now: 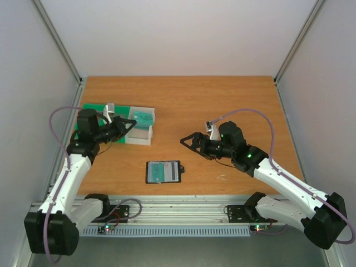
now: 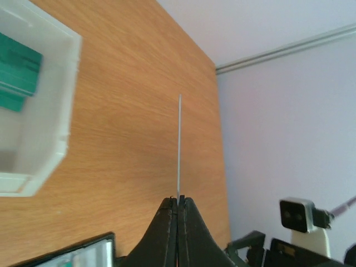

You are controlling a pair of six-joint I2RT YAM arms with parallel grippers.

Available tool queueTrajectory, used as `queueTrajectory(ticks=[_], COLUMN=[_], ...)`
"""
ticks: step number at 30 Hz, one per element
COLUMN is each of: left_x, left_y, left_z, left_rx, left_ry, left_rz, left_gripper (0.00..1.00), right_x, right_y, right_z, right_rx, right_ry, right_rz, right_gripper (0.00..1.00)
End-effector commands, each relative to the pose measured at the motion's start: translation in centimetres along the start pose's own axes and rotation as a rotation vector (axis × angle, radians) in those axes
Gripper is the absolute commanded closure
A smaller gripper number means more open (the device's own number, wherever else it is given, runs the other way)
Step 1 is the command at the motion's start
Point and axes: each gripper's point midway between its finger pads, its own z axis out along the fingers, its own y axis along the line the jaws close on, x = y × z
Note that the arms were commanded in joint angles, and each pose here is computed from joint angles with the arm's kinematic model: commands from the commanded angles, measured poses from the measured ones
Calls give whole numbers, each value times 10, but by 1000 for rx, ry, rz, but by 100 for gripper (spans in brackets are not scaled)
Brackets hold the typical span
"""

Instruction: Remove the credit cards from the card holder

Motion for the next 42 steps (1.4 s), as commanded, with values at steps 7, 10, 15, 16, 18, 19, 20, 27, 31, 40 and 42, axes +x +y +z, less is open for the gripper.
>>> queueTrajectory(ticks=[7, 10, 15, 16, 18, 19, 20, 27, 31, 40, 42], left_x=[-47, -56, -69, -70, -74, -77, -79, -93, -102, -103, -104], left_y=[55, 70, 97, 104, 112, 113, 114, 120, 122, 127, 128], left_z=[2, 15, 31, 33, 37, 41, 44, 65, 72, 101, 105], left_rx=[-236, -265, -345, -375, -390, -381, -371, -324, -321, -315, -324], left_ry=[78, 113, 159, 164, 165, 160, 157, 160, 143, 176, 183], left_rz=[92, 81, 43, 27, 13, 6, 0, -27, -25, -12, 2], left_gripper=[99, 99, 100, 100, 100, 100, 100, 100, 100, 100, 100], right_x=[-2, -2, -3, -3, -3, -4, -4, -6, -6, -7, -8], right_y=[15, 17, 16, 16, 15, 14, 14, 10, 10, 1, 0], right_z=[-9, -9, -8, -8, -7, -6, -6, -2, 0, 6, 7], right_rx=[-3, 0, 9, 11, 13, 16, 18, 31, 37, 69, 73], right_ry=[8, 15, 20, 20, 19, 18, 16, 15, 23, 23, 23], right_rz=[-80, -86, -91, -91, -88, -86, -83, -68, -67, -60, -65], right_gripper=[2, 1, 1, 1, 2, 1, 1, 2, 1, 2, 2])
